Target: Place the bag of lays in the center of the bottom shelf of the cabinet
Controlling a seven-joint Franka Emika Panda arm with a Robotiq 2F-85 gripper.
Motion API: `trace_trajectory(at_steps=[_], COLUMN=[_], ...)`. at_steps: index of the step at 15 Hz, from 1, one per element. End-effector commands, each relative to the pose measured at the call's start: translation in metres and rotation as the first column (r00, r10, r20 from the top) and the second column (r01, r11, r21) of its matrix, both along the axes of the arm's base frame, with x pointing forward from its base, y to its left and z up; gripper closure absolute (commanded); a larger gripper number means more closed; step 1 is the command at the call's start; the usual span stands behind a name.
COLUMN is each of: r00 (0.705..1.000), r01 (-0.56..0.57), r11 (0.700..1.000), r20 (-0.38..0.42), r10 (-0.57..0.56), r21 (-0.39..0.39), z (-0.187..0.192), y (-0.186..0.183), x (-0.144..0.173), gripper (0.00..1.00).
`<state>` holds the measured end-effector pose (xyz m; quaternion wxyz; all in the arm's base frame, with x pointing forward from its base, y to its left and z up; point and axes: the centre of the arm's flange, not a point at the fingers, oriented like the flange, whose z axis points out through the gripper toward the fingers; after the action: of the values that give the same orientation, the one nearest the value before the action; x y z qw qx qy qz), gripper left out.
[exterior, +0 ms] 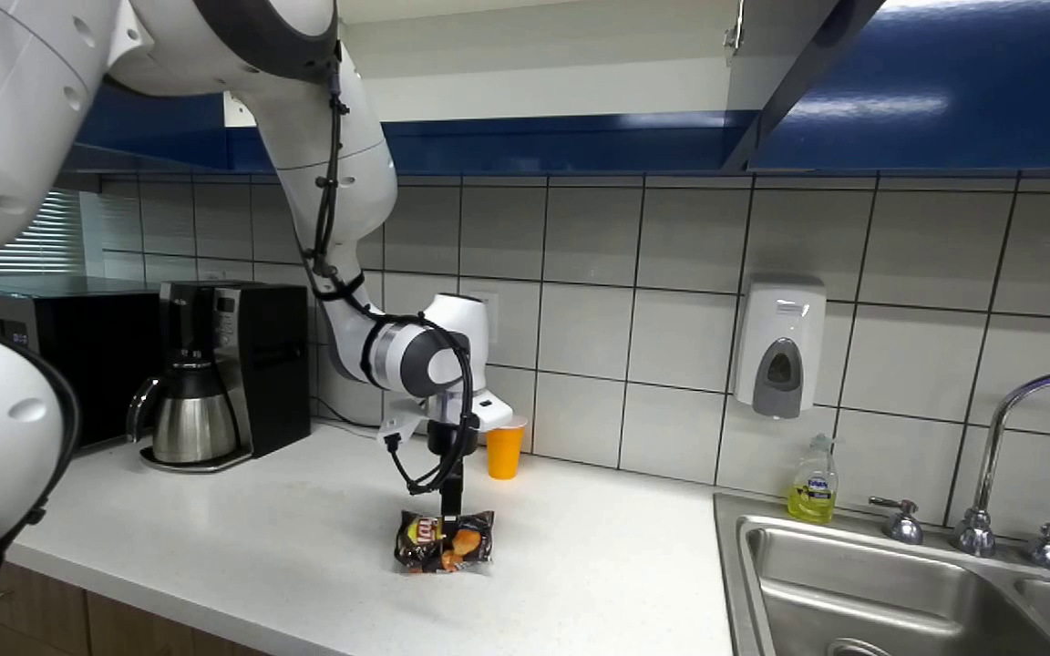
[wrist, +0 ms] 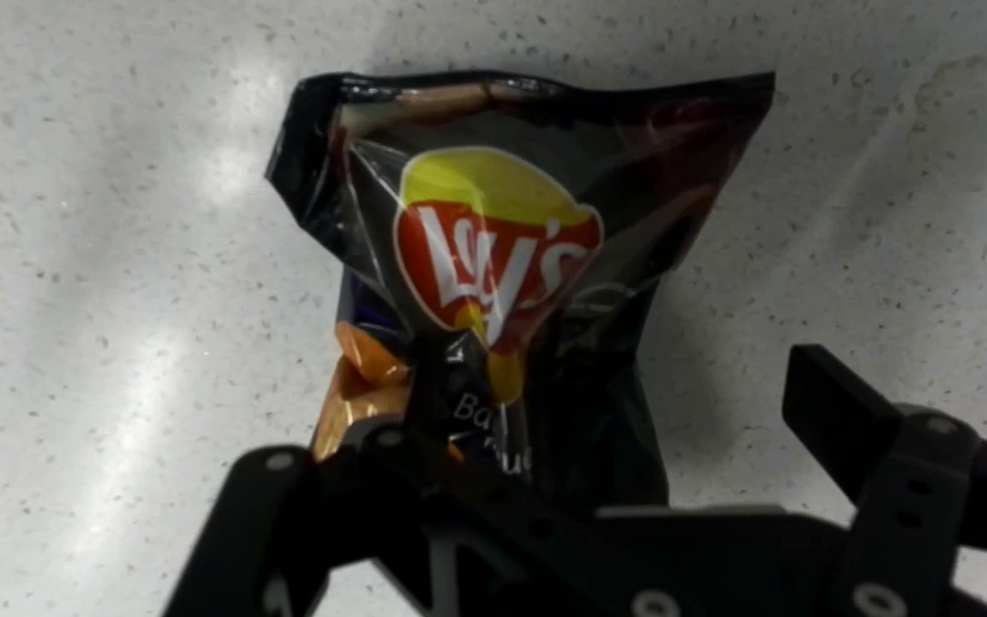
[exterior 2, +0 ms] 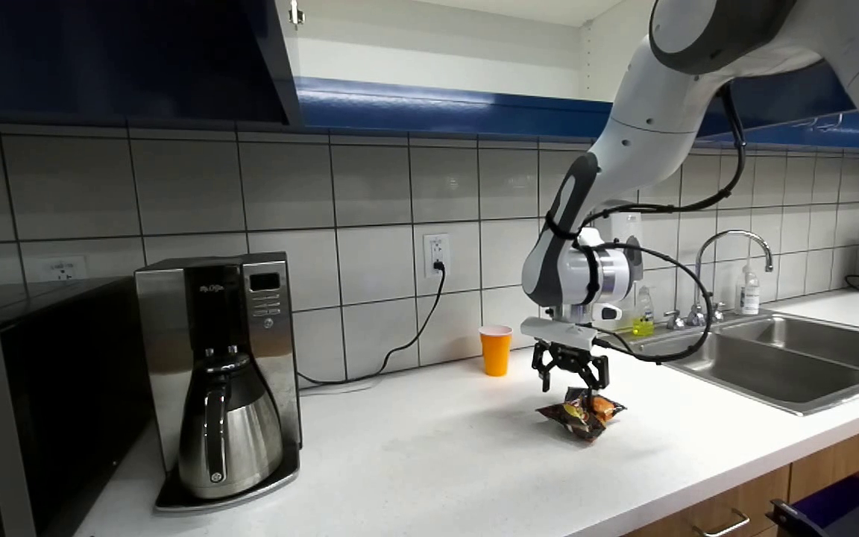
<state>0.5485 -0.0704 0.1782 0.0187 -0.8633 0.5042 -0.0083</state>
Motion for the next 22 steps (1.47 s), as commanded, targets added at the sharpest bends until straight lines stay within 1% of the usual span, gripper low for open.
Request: trace_trajectory(at_steps=[1, 2, 3, 4, 6, 11, 12, 15, 18, 20, 22], r00=[1.0, 1.0, 1.0, 1.0, 1.0, 0.999, 0.999, 0.997, 0.995, 0.99, 0.977], r01=[0.003, -0.001, -0.004, -0.006, -0.011, -0.03, -0.044, -0.073, -0.096, -0.141, -0.212], r11=[1.0, 1.0, 1.0, 1.0, 1.0, 0.999, 0.999, 0.997, 0.995, 0.99, 0.977], r20=[-0.017, -0.019, -0.019, -0.02, -0.021, -0.018, -0.013, 0.007, 0.011, 0.015, 0.026], r10=[-0.003, 0.0, 0.003, 0.006, 0.011, 0.03, 0.044, 0.073, 0.096, 0.141, 0.212], r21=[-0.013, -0.014, -0.013, -0.013, -0.013, -0.012, -0.006, -0.001, 0.0, 0.018, 0.024], z=[0.002, 0.001, 0.001, 0.0, 0.0, 0.0, 0.001, 0.008, 0.01, 0.013, 0.019], y=[0.003, 0.004, 0.005, 0.006, 0.007, 0.01, 0.011, 0.015, 0.02, 0.023, 0.029], x=[0.009, 0.009, 0.01, 0.01, 0.01, 0.01, 0.011, 0.015, 0.016, 0.015, 0.014], gripper=[0.25, 0.27, 0.34, 0.44, 0.6, 0.97, 1.0, 1.0, 1.0, 1.0, 1.0])
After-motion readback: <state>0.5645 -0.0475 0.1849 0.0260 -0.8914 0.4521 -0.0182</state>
